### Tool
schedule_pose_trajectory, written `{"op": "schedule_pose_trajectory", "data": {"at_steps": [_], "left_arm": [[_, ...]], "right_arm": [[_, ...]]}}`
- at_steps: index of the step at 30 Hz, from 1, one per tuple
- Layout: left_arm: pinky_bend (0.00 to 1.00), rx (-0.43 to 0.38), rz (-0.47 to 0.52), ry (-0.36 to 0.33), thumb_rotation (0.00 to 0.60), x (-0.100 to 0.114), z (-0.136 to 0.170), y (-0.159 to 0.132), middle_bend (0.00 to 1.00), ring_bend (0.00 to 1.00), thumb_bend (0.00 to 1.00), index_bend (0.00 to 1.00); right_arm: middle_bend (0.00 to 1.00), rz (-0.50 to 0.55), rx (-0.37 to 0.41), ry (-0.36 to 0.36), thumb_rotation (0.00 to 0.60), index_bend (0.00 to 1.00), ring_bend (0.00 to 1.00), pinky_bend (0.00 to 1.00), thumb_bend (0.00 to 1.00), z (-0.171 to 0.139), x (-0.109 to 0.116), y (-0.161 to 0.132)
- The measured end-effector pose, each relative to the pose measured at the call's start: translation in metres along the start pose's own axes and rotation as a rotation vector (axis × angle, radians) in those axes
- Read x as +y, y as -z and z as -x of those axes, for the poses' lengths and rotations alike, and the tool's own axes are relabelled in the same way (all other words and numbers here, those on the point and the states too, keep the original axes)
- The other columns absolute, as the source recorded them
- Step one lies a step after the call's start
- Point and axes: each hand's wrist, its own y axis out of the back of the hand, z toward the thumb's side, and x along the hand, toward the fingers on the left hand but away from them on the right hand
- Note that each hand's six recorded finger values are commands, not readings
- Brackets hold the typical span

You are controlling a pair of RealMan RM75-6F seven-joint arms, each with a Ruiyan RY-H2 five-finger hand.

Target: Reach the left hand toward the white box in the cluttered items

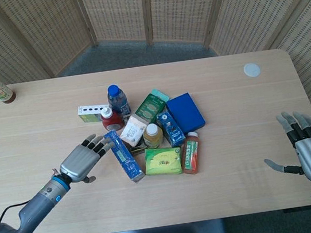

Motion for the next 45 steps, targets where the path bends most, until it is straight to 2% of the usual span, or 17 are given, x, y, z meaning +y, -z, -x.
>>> {"op": "schedule_pose_trajectory", "data": {"at_steps": [18, 20, 23, 29, 31, 33, 36, 38, 41, 43, 45], "left_arm": [[0.0, -0.09, -0.009, 0.054, 0.6, -0.023, -0.074, -0.038, 0.01, 0.0, 0.1, 0.02], [0.0, -0.105, -0.018, 0.064, 0.6, -0.026, -0.08, -0.044, 0.06, 0.0, 0.09, 0.04], [0.0, -0.119, -0.034, 0.073, 0.6, -0.03, -0.082, -0.048, 0.2, 0.04, 0.09, 0.06], [0.0, -0.114, -0.013, 0.078, 0.6, -0.035, -0.08, -0.047, 0.36, 0.19, 0.09, 0.1], [0.0, -0.111, -0.012, 0.087, 0.6, -0.04, -0.078, -0.046, 0.38, 0.23, 0.09, 0.11], [0.0, -0.11, -0.012, 0.097, 0.6, -0.044, -0.077, -0.045, 0.36, 0.23, 0.09, 0.12], [0.0, -0.11, -0.008, 0.118, 0.6, -0.051, -0.077, -0.046, 0.33, 0.23, 0.09, 0.2], [0.06, -0.111, -0.004, 0.129, 0.6, -0.055, -0.077, -0.047, 0.36, 0.29, 0.1, 0.3], [0.34, -0.11, 0.0, 0.118, 0.6, -0.054, -0.078, -0.048, 0.55, 0.56, 0.19, 0.56], [0.45, -0.105, 0.018, 0.097, 0.6, -0.051, -0.077, -0.049, 0.67, 0.66, 0.24, 0.67], [0.51, -0.098, 0.046, 0.079, 0.6, -0.046, -0.076, -0.048, 0.74, 0.72, 0.25, 0.74]], "right_arm": [[0.0, -0.018, -0.042, 0.011, 0.12, 0.03, 0.0, 0.0, 0.17, -0.011, 0.012, 0.015], [0.0, -0.018, -0.043, 0.013, 0.121, 0.03, 0.0, 0.0, 0.17, -0.011, 0.012, 0.015], [0.0, -0.017, -0.042, 0.018, 0.122, 0.03, 0.0, 0.0, 0.17, -0.011, 0.014, 0.015], [0.0, -0.013, -0.035, 0.015, 0.12, 0.03, 0.0, 0.0, 0.17, -0.01, 0.013, 0.013], [0.0, -0.011, -0.034, 0.013, 0.121, 0.03, 0.0, 0.0, 0.17, -0.01, 0.013, 0.012], [0.0, -0.008, -0.034, 0.013, 0.118, 0.03, 0.0, 0.0, 0.17, -0.01, 0.012, 0.012], [0.0, -0.007, -0.035, 0.015, 0.121, 0.03, 0.0, 0.0, 0.17, -0.01, 0.013, 0.012], [0.0, -0.007, -0.036, 0.017, 0.119, 0.04, 0.0, 0.0, 0.17, -0.011, 0.014, 0.013], [0.0, -0.008, -0.036, 0.02, 0.117, 0.04, 0.0, 0.0, 0.17, -0.011, 0.015, 0.012], [0.0, -0.008, -0.035, 0.021, 0.118, 0.04, 0.0, 0.0, 0.17, -0.011, 0.016, 0.012], [0.0, -0.007, -0.033, 0.023, 0.12, 0.04, 0.0, 0.0, 0.17, -0.01, 0.017, 0.011]]}}
